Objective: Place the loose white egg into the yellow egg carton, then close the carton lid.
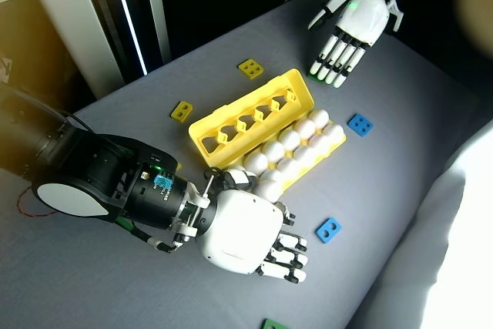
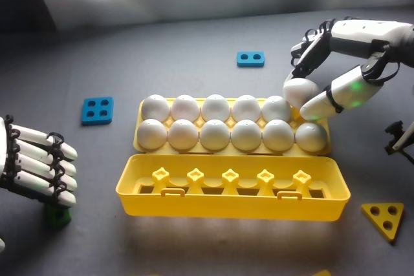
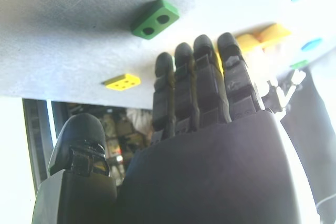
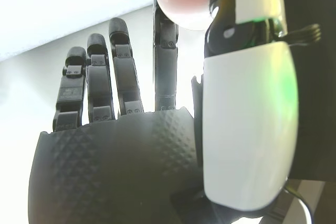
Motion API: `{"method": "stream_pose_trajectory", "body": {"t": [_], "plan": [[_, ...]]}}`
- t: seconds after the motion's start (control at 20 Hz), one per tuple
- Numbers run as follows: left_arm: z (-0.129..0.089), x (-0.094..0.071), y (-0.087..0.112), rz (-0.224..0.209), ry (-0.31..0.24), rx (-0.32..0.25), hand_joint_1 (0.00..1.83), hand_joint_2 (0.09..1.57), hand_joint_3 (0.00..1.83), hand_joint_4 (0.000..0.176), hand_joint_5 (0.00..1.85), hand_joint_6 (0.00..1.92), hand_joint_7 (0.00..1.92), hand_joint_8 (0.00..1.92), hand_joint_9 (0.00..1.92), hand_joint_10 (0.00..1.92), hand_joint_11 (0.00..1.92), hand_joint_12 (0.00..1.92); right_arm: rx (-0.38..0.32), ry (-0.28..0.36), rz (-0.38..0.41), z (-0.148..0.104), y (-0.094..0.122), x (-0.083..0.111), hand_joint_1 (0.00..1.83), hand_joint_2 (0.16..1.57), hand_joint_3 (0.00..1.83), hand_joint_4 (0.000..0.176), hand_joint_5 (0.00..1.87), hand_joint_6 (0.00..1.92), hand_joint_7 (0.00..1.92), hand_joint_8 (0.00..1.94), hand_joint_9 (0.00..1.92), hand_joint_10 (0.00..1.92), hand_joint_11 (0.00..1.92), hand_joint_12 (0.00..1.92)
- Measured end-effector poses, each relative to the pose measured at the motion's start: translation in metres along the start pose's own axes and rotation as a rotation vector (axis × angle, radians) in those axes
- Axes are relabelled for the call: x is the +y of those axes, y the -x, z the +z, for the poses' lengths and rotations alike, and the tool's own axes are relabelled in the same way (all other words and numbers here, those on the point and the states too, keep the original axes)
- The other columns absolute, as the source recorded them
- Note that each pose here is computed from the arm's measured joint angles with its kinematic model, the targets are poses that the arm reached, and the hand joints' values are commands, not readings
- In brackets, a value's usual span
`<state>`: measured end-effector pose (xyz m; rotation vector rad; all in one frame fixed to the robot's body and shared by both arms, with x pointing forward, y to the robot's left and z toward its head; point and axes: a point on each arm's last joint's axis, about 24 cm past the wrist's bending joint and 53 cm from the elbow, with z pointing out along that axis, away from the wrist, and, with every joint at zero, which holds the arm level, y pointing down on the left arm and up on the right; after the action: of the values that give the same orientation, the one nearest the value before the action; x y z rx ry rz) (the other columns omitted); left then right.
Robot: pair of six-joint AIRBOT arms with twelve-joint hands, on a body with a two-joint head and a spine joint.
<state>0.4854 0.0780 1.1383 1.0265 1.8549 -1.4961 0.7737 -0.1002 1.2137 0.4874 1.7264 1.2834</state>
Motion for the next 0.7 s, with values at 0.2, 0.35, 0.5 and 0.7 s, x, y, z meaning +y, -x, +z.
{"method": "stream_pose_trajectory", "body": {"t": [0.2,0.35,0.5,0.7], "plan": [[0.0003,-0.0004,-0.0003,0.0,-0.001,0.001,0.0,1.28,0.0,0.0,0.27,0.0,0.25,0.0,0.19,0.0,0.0,0.24,0.0,-0.003,0.002,0.0001,0.0006,0.0012,1.06,1.04,0.0,0.176,1.13,0.74,0.3,0.0,0.12,0.0,0.0,0.0],[0.0003,-0.0002,-0.0005,0.001,0.0,0.002,0.0,1.28,0.0,0.0,0.29,0.01,0.27,0.01,0.21,0.01,0.02,0.25,0.0,-0.01,0.002,-0.0018,0.0023,0.001,1.06,1.04,0.0,0.176,1.13,0.74,0.31,0.01,0.14,0.01,0.0,0.0],[0.0004,-0.0003,-0.0001,0.003,0.0,0.002,0.0,1.28,0.0,0.0,0.29,0.0,0.27,0.0,0.22,0.01,0.02,0.26,-0.004,-0.006,0.005,-0.0024,0.0048,0.0055,1.06,1.04,0.0,0.176,1.13,0.73,0.34,0.0,0.15,0.0,0.01,0.01],[0.0004,-0.0002,-0.0001,0.002,0.0,0.002,0.0,1.28,0.0,0.0,0.29,0.0,0.27,0.0,0.22,0.01,0.01,0.26,0.006,-0.004,0.008,-0.0022,0.0003,0.008,0.88,0.92,0.0,0.176,0.93,0.11,0.26,0.0,0.09,0.0,0.0,0.0]]}}
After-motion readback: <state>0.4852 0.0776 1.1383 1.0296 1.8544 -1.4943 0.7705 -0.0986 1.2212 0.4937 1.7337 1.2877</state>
